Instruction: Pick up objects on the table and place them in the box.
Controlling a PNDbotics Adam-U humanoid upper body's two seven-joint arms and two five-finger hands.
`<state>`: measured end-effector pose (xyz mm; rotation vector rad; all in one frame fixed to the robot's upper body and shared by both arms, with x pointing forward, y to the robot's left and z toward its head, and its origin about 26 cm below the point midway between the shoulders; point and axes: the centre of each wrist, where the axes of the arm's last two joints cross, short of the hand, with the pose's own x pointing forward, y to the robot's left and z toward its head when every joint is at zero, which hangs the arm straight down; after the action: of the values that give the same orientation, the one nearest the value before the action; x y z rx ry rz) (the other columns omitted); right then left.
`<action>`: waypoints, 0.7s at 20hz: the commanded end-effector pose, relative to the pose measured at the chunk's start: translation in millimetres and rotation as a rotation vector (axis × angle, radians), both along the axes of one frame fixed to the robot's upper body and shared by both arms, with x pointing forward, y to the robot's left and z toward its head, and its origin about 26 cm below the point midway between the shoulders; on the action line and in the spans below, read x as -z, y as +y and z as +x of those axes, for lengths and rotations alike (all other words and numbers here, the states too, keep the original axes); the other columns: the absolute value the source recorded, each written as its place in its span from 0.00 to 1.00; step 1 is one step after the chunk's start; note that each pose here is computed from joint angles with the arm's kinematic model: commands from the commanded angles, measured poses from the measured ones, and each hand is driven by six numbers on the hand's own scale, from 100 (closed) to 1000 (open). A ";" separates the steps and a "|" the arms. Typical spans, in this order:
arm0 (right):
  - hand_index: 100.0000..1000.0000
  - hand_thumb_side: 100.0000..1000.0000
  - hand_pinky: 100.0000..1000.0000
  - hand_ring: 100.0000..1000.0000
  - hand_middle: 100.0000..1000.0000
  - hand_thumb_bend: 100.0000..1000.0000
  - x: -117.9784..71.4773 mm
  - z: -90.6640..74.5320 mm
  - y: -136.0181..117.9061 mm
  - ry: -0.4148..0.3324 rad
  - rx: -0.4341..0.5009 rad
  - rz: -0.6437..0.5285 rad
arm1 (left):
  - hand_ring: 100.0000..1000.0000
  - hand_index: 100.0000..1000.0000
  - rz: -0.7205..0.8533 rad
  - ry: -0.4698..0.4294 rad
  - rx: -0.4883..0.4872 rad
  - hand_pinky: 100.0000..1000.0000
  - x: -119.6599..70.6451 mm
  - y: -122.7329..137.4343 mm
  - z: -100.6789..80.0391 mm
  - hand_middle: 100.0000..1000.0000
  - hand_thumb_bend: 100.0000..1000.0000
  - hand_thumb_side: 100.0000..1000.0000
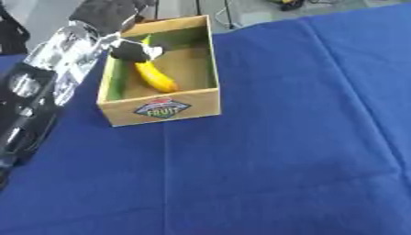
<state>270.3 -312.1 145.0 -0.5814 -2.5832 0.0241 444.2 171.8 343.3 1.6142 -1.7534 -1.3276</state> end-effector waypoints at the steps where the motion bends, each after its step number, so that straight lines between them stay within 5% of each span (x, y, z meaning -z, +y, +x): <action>1: 0.69 0.79 0.67 0.58 0.48 0.00 -6.2 -2.1 -2.7 -0.025 0.007 -0.004 | 0.64 0.87 -0.130 -0.112 0.098 0.43 -37.3 8.8 -34.3 0.66 0.19 0.89; 11: 0.69 0.80 0.67 0.59 0.49 0.00 -8.3 -3.1 -8.2 -0.056 0.025 -0.004 | 0.59 0.87 -0.513 -0.329 0.469 0.39 -59.9 22.6 -147.9 0.63 0.12 1.00; 14: 0.69 0.81 0.67 0.59 0.50 0.00 -10.1 -2.9 -9.9 -0.071 0.029 -0.004 | 0.58 0.87 -0.627 -0.370 0.515 0.39 -54.3 32.5 -158.5 0.63 0.08 1.00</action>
<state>269.2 -317.5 146.2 -0.6066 -2.6151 -0.0246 299.3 197.1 385.7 1.1220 -2.5305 -0.6194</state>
